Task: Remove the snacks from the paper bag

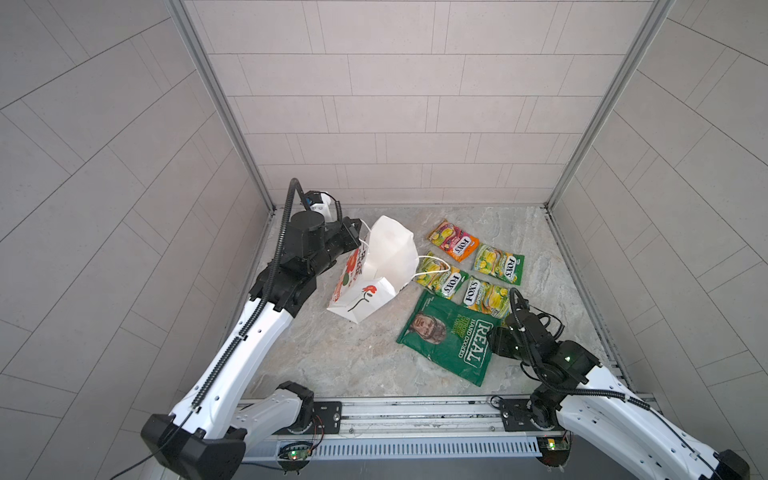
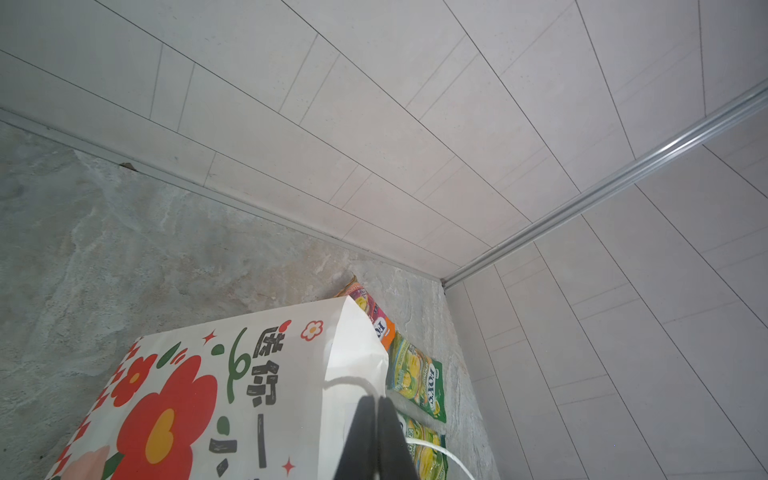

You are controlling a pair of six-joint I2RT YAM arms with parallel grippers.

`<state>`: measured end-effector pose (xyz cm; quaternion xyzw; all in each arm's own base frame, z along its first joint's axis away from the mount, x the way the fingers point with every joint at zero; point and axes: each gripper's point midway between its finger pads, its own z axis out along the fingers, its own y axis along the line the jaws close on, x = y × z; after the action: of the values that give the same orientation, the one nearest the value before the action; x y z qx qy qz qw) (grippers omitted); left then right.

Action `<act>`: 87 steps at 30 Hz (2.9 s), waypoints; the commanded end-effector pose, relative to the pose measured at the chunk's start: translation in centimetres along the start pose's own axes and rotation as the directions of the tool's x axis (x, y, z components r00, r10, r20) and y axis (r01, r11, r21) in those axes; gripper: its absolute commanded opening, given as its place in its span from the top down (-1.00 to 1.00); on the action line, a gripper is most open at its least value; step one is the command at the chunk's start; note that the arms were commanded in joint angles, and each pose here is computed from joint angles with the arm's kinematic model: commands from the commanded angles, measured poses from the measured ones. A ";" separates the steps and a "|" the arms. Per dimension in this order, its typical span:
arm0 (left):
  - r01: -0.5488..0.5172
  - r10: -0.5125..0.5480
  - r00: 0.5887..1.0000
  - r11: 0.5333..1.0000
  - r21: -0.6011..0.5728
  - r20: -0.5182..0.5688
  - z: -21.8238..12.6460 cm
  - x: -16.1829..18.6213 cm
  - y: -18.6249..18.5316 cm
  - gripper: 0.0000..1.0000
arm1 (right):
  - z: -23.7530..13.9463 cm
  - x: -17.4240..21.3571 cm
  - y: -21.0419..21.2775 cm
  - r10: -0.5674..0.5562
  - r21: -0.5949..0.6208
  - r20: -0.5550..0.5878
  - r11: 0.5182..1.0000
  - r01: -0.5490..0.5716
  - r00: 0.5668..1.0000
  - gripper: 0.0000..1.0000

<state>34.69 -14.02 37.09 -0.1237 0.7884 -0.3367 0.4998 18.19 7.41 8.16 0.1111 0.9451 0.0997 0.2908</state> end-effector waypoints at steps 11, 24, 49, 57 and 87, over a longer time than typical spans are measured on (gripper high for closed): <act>0.241 -0.239 0.970 0.939 0.244 -0.037 3.4 -3.8 -4.8 1.00 | -2.0 -3.5 -0.6 -0.036 0.074 0.087 0.997 0.029 0.996 -0.44; 0.331 -0.306 0.944 0.862 0.384 -0.127 3.9 -3.5 -9.4 1.00 | -3.3 -5.3 -1.6 -0.030 0.102 0.119 0.995 0.018 0.992 -0.47; 0.491 -0.452 0.870 0.829 0.266 -0.196 8.2 -0.6 1.8 1.00 | -3.6 -5.5 -1.7 -0.020 0.098 0.124 0.995 0.008 0.992 -0.47; 0.456 -0.431 0.888 0.865 0.207 -0.158 7.6 -1.9 4.6 0.78 | -3.6 -5.7 -1.6 -0.018 0.095 0.128 0.995 0.006 0.992 -0.48; -0.232 0.274 0.962 0.826 -0.513 0.006 -5.9 -5.0 14.1 -1.00 | -3.0 -14.4 -5.8 -0.128 0.409 0.418 0.910 -0.061 0.899 -0.48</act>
<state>35.12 -1.38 34.53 -0.1414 0.8325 -0.1318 0.5192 25.79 -0.48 14.87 0.1575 0.8882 -0.0848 0.4233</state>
